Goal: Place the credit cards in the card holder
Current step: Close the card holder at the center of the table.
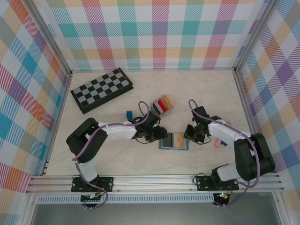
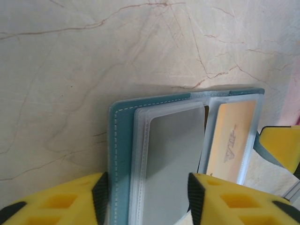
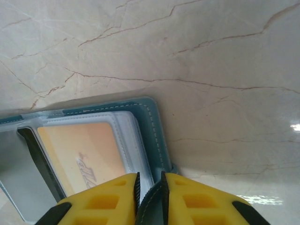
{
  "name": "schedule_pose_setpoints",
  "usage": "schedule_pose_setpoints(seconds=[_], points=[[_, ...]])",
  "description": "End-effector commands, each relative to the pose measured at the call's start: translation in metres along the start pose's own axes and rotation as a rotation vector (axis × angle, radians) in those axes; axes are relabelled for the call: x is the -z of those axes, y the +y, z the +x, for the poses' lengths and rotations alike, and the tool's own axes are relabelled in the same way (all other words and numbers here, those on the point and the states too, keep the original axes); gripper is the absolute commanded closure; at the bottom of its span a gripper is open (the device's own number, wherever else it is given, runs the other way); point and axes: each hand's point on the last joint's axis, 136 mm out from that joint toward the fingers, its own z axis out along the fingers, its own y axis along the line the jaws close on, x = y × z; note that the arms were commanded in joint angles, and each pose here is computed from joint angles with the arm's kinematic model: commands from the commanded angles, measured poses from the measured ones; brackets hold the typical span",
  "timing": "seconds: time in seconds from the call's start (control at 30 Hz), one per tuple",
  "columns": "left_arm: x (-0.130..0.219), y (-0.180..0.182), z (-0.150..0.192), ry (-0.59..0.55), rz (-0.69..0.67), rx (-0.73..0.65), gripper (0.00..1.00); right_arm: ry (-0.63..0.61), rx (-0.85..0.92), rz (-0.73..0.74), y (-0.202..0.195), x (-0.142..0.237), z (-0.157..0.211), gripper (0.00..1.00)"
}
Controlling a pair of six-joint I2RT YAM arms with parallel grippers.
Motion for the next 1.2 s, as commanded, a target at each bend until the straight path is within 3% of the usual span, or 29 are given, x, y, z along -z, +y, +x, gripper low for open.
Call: schedule_pose_setpoints(seconds=[0.0, 0.17, 0.4, 0.47, 0.57, 0.77, 0.87, 1.17], points=[[0.021, -0.037, -0.013, -0.038, 0.119, -0.035, 0.57, 0.02, 0.003, -0.025, 0.003, -0.004, 0.003, 0.8], [0.023, -0.06, -0.01, -0.007, 0.207, -0.067, 0.65, 0.014, 0.007, -0.031, 0.004, -0.003, 0.003, 0.85], [0.017, -0.077, -0.003, 0.035, 0.194, -0.127, 0.83, 0.01, 0.011, -0.059, 0.009, 0.0, 0.002, 0.87], [0.015, -0.075, -0.002, 0.042, 0.143, -0.144, 0.9, 0.012, 0.013, -0.102, 0.017, 0.001, 0.002, 0.87], [0.019, -0.054, -0.003, 0.042, -0.041, -0.178, 1.0, 0.025, 0.013, -0.19, 0.033, 0.002, 0.003, 0.87], [0.048, -0.035, -0.007, 0.003, -0.186, -0.251, 1.0, 0.059, 0.037, -0.28, 0.051, 0.005, 0.007, 0.86], [0.058, -0.028, -0.011, -0.025, -0.237, -0.283, 1.0, 0.049, 0.036, -0.252, 0.048, 0.005, 0.006, 0.85], [0.02, -0.048, 0.007, 0.052, -0.337, -0.358, 1.0, 0.01, 0.043, -0.049, 0.015, 0.011, 0.002, 0.74]])
